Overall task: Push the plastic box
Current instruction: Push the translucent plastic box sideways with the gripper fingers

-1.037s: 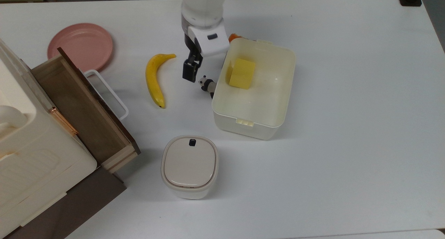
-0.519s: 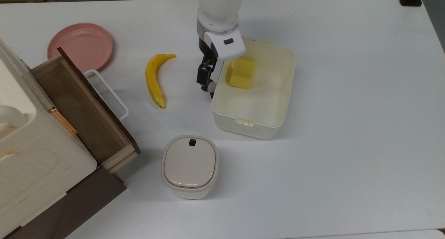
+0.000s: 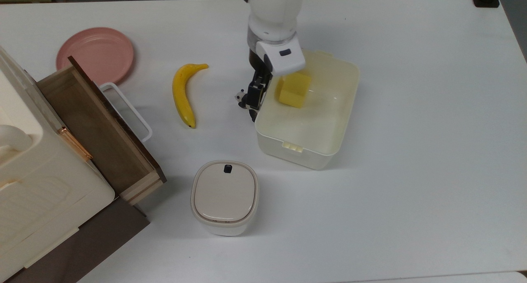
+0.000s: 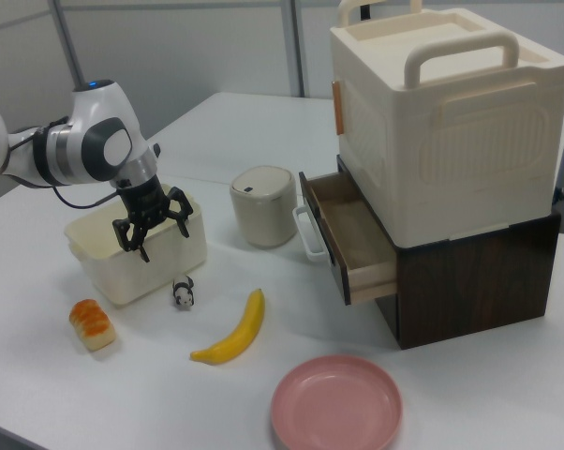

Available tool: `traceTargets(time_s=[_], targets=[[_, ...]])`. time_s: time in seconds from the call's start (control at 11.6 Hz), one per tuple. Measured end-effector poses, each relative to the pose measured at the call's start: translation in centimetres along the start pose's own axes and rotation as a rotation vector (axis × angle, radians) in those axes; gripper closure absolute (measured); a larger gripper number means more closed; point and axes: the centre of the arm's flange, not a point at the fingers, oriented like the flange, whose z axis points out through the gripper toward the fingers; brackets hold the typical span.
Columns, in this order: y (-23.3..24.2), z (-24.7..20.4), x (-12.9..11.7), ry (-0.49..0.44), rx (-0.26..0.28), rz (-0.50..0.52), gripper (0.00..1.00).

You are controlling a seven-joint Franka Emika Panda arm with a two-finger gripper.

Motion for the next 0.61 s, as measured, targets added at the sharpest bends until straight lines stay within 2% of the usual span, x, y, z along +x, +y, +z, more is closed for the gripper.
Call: traceTargets(time_s=[0.61], targets=[[0.2,1.1,5.0,-0.03,-0.047,0.02,0.0]])
